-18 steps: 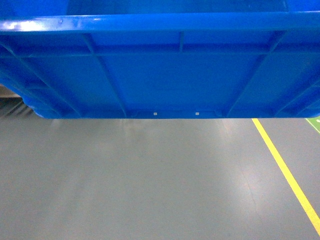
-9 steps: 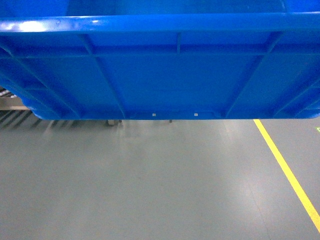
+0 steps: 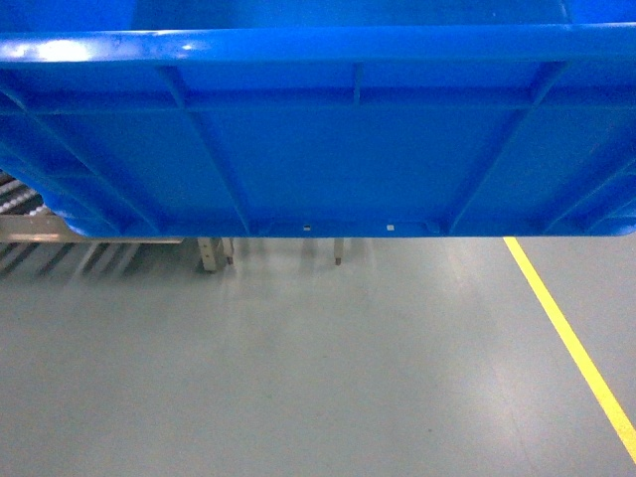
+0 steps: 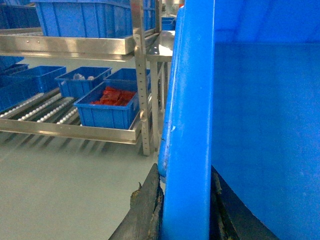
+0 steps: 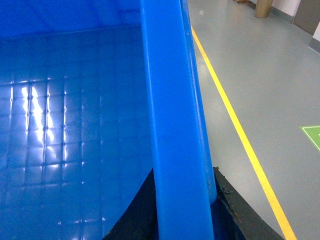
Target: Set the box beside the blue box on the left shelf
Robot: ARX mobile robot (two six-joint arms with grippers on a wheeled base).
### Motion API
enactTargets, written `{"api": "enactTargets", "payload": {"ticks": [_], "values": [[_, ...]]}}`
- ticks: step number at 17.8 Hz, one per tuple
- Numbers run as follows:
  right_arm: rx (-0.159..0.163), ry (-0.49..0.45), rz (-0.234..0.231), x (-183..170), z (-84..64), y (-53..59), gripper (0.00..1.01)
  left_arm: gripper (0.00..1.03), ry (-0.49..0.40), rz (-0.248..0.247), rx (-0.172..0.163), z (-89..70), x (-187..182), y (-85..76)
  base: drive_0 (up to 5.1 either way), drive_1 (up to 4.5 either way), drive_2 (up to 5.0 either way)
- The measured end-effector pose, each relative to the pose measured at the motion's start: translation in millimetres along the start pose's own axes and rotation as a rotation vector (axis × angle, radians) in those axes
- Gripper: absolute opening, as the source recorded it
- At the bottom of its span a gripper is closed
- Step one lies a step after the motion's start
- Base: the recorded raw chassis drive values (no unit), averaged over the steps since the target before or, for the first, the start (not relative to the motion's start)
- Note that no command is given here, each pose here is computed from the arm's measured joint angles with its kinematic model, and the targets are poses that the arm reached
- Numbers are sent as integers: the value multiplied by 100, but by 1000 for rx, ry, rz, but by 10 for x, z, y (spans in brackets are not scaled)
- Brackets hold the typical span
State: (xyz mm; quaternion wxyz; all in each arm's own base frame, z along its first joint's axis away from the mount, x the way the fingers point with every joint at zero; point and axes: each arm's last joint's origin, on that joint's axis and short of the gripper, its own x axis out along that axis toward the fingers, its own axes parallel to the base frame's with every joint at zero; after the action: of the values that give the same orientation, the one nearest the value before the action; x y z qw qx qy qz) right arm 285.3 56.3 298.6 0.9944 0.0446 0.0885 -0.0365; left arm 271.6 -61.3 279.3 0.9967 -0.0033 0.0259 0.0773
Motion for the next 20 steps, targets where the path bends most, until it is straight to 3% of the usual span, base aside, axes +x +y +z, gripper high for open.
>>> {"api": "enactTargets", "payload": {"ticks": [20], "values": [[0, -2, -1, 1, 1, 0, 21, 15, 1, 0, 0, -1, 0, 1, 1, 417, -416]]}}
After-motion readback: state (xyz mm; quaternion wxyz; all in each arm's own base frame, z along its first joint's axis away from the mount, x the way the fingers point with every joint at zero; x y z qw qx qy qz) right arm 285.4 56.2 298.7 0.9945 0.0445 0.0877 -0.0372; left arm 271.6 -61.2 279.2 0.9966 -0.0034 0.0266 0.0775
